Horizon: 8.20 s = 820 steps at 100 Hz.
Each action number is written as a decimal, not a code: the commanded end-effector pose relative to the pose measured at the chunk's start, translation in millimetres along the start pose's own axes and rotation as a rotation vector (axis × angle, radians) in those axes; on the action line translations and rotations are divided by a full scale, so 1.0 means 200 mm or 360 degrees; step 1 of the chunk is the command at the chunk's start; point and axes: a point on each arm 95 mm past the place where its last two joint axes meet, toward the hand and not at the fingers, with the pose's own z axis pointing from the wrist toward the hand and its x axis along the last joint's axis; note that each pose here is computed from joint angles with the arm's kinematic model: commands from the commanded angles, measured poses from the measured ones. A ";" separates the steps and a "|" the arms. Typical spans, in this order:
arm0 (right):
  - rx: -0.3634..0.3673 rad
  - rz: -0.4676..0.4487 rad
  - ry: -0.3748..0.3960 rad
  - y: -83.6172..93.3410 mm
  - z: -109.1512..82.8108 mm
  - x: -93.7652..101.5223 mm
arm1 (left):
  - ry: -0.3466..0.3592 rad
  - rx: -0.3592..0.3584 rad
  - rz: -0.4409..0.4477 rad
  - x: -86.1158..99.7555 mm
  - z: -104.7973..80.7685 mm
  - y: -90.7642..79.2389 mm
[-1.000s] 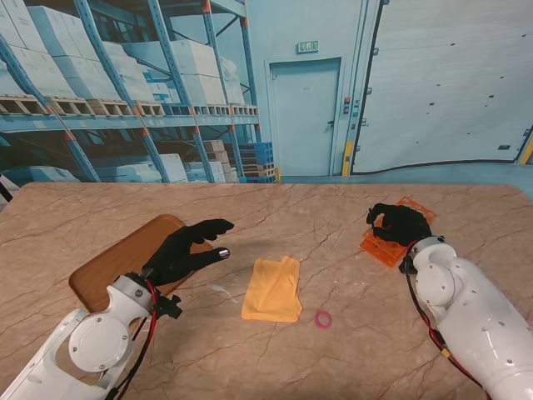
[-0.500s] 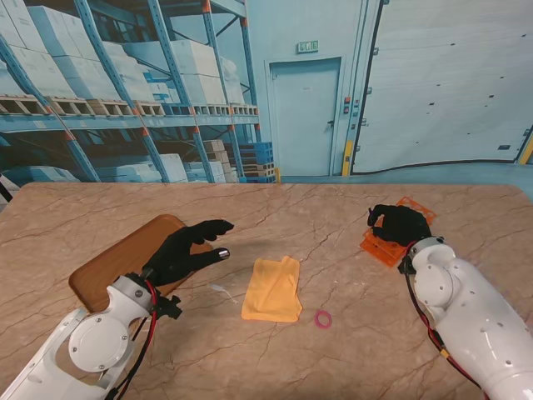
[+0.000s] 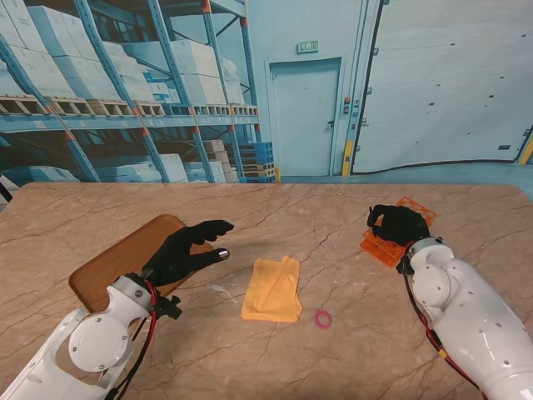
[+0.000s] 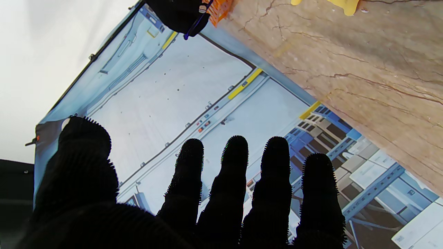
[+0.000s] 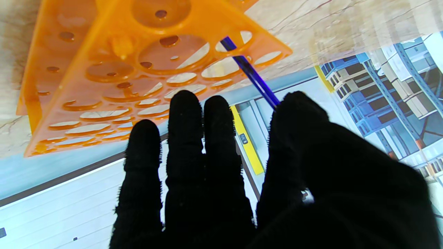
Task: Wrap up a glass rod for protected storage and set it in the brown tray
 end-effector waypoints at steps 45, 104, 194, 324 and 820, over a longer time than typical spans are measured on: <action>-0.0017 -0.0008 -0.0007 -0.01 -0.01 0.01 | -0.0004 -0.0012 -0.0013 -0.01 0.00 0.01; -0.0006 -0.0002 -0.0030 -0.03 -0.01 0.02 | -0.0005 -0.0010 -0.0013 0.00 -0.01 0.02; -0.0022 0.0020 -0.0052 -0.03 -0.04 0.01 | -0.0011 -0.0016 -0.0023 0.02 0.00 0.03; -0.0173 0.0071 0.0071 0.09 -0.11 -0.02 | -0.0027 -0.0024 -0.0043 0.04 0.01 0.04; 0.0623 -0.0676 0.0918 -0.49 -0.13 1.11 | -0.0052 0.0083 -0.0058 0.05 -0.02 0.01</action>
